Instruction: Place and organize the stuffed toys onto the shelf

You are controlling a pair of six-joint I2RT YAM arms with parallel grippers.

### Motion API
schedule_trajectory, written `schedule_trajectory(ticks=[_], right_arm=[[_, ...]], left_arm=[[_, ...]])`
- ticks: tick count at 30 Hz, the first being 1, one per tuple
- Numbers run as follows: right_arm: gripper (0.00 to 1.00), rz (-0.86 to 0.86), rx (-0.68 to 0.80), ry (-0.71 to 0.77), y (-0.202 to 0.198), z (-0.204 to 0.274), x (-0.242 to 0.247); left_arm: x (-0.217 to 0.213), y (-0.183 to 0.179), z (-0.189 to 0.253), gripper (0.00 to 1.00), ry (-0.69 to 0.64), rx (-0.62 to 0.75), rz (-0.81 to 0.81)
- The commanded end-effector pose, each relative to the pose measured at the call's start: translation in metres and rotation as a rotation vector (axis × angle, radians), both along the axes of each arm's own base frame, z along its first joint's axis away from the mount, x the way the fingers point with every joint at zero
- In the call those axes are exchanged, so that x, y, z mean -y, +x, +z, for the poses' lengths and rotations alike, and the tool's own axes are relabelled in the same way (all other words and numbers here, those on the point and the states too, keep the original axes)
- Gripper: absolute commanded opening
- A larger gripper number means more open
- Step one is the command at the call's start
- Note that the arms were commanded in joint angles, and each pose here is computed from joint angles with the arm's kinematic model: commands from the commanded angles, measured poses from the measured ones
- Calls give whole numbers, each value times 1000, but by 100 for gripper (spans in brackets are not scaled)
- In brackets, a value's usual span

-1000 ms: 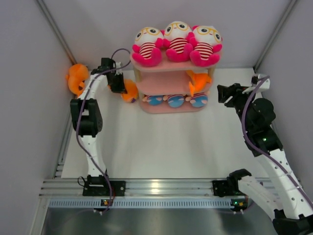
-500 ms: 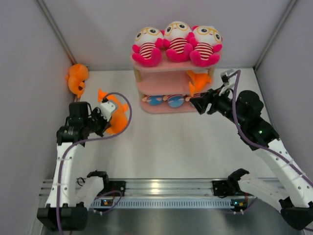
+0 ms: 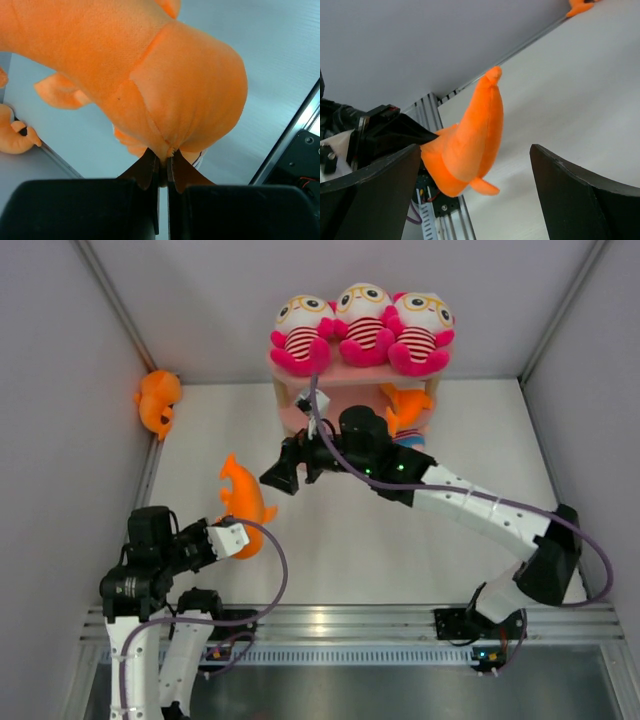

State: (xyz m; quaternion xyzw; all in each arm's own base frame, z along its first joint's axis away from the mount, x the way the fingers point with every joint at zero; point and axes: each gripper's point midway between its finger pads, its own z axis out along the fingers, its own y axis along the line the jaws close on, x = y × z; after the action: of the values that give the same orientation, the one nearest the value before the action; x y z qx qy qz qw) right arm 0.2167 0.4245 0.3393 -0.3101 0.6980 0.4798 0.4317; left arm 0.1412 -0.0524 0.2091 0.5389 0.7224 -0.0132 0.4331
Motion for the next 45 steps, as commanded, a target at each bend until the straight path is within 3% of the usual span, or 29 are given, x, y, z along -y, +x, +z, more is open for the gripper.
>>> schedule_trajectory(ticks=[1, 10, 18, 20, 21, 22, 24, 25, 26, 27, 29, 30, 31, 33, 39, 43, 45], right_arm=[[91, 145, 8, 116, -17, 36, -42], [90, 188, -75, 24, -6, -11, -86], [81, 334, -103, -78, -38, -40, -85], [74, 363, -88, -96, -47, -46, -83], [67, 378, -93, -104, -55, -50, -81], [47, 386, -90, -105, -57, -51, -79], [22, 378, -79, -111, -59, -49, -73], [3, 372, -63, -112, -58, -47, -70], [0, 359, -23, -118, -55, -45, -66], [0, 358, 1, -121, -56, -38, -60], [0, 342, 92, -133, -51, -29, -51], [0, 331, 136, -127, -50, -19, -41], [0, 330, 222, -142, -47, -16, -35], [0, 265, 357, -166, -36, -4, -12], [0, 114, 847, -319, -12, 38, 59], [0, 125, 1274, -422, -11, 63, 92], [0, 132, 1416, -461, -13, 65, 100]], left_arm=[[8, -11, -1, 0, 22, 28, -102], [8, -16, 1, 0, 28, 53, -108], [11, -15, -4, 0, 6, 26, -115], [11, -15, -5, 0, 8, 20, -111], [10, -15, -7, 0, 9, 16, -110], [10, -15, -8, 0, 8, 12, -109], [10, -15, -8, 0, 7, 9, -108], [11, -15, -8, 0, 4, 8, -107], [10, -15, -8, 0, 5, 8, -106], [10, -15, -8, 9, 9, 9, -106], [8, -15, -9, 51, 8, 0, -90], [8, -15, -10, 78, 2, -7, -78], [8, -16, -10, 84, -5, -13, -68], [10, -18, -6, 89, -35, -15, -52], [19, -22, 21, 90, -151, -14, 10], [18, -18, 26, 90, -217, -55, 105], [16, -13, 23, 90, -263, -100, 183]])
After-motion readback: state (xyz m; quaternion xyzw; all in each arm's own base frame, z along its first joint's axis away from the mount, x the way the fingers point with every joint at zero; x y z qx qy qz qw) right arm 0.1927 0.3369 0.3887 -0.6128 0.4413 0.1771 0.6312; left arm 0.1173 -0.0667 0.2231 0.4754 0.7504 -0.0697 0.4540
